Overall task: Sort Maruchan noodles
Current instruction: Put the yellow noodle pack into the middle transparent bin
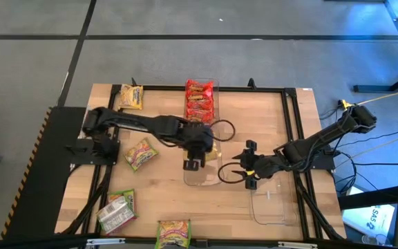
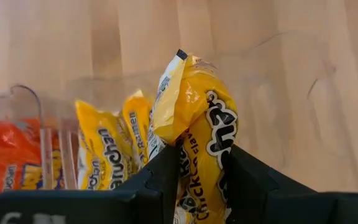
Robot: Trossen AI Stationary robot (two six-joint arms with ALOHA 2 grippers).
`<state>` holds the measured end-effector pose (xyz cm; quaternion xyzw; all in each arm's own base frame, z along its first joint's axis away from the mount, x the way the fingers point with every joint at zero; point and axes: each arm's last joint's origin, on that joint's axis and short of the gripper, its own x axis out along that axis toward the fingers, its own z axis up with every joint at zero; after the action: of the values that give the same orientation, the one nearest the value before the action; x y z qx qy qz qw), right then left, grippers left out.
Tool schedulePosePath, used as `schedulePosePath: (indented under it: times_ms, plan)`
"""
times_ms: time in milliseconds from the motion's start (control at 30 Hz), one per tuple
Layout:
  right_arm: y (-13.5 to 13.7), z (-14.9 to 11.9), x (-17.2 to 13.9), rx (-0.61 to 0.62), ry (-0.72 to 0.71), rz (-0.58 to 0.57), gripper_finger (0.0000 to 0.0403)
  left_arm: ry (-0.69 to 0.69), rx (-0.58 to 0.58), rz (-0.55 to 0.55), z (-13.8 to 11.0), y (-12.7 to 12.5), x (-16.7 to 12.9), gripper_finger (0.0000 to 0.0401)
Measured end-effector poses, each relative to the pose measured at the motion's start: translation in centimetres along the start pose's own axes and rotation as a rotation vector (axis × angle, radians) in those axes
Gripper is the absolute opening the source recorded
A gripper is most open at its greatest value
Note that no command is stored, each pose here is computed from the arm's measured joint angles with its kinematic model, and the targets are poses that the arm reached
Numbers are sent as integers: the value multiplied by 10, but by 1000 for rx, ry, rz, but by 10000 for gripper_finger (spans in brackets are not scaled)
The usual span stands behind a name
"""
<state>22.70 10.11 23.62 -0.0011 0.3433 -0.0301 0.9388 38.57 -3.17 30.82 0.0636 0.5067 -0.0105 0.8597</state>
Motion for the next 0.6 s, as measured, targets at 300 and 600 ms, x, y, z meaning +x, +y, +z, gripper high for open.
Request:
schedulePosePath:
  times_ms: [300, 600]
  plan:
    - [0, -7, 5, 6, -12, 2, 221, 166, 62, -12, -3, -4, 46, 103]
    - [0, -6, 5, 10, -22, 0, 221, 200, 82, -15, -4, -5, 79, 103]
